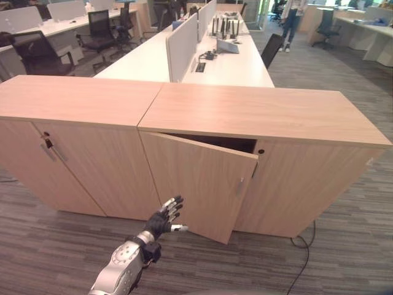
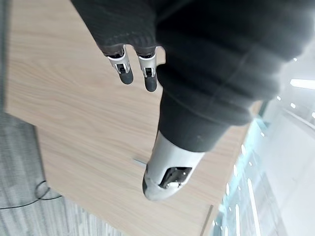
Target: Put the empty folder in the office cabinet
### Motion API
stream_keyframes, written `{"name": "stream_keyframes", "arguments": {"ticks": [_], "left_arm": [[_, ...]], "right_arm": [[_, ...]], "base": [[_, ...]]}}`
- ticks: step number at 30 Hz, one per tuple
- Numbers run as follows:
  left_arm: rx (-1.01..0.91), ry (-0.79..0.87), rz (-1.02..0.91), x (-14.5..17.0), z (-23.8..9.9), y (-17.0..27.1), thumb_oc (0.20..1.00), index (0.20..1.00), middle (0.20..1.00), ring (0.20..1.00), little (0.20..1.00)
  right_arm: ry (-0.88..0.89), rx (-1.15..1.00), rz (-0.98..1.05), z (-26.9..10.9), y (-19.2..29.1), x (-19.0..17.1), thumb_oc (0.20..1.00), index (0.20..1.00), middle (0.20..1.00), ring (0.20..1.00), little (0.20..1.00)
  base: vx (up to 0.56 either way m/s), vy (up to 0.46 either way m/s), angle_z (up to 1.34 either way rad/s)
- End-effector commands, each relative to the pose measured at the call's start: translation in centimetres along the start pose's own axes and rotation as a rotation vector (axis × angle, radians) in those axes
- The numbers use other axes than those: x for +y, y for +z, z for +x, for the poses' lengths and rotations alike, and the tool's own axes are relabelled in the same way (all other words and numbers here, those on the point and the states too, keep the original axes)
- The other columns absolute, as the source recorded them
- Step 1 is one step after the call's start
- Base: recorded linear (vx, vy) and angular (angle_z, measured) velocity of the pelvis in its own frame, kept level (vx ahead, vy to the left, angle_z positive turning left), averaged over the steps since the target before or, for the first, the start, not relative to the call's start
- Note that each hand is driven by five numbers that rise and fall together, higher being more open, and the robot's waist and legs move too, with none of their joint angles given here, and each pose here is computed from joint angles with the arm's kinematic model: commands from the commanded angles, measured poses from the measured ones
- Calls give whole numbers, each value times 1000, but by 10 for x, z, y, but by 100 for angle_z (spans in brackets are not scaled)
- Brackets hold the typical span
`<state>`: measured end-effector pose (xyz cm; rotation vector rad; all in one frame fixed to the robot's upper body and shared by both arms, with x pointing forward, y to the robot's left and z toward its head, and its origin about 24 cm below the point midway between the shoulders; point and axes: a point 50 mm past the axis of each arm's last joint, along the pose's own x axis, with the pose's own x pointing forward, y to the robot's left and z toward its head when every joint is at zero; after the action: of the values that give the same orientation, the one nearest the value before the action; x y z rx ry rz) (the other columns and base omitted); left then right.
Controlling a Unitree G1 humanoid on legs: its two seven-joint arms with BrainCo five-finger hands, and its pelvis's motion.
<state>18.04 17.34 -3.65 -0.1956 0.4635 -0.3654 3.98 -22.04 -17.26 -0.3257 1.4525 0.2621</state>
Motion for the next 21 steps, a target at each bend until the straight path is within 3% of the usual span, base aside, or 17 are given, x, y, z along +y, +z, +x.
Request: {"name": "stream_keyframes", "arguments": {"ticks": [1,7,12,14,15,21], "left_arm": [[-120,-64,-7,-1,8,31,1000,1000,1000,1000,1000],[-60,-28,-57,8,-3,13,1000,1000,1000,1000,1000],[26,151,16,32,-10,-15,1000,1000,1000,1000,1000],[126,233,180,45,-12,-31,1000,1000,1000,1000,1000],[276,317,195,56,-19,-63,1000,1000,1000,1000,1000],[575,528,264,69,-45,-122,1000,1000,1000,1000,1000]], "right_arm": [[41,-34,40,4,20,13,1000,1000,1000,1000,1000],[35,-38,50,4,20,14,1000,1000,1000,1000,1000],[8,-67,99,3,27,9,1000,1000,1000,1000,1000],[1,-78,113,3,29,7,1000,1000,1000,1000,1000],[-15,-90,109,3,32,4,1000,1000,1000,1000,1000],[-56,-105,122,2,33,2,1000,1000,1000,1000,1000]], "base": [[-5,1,10],[-3,3,5],[-3,-6,1],[-2,-28,9],[-7,-25,11],[-14,-21,6]]}}
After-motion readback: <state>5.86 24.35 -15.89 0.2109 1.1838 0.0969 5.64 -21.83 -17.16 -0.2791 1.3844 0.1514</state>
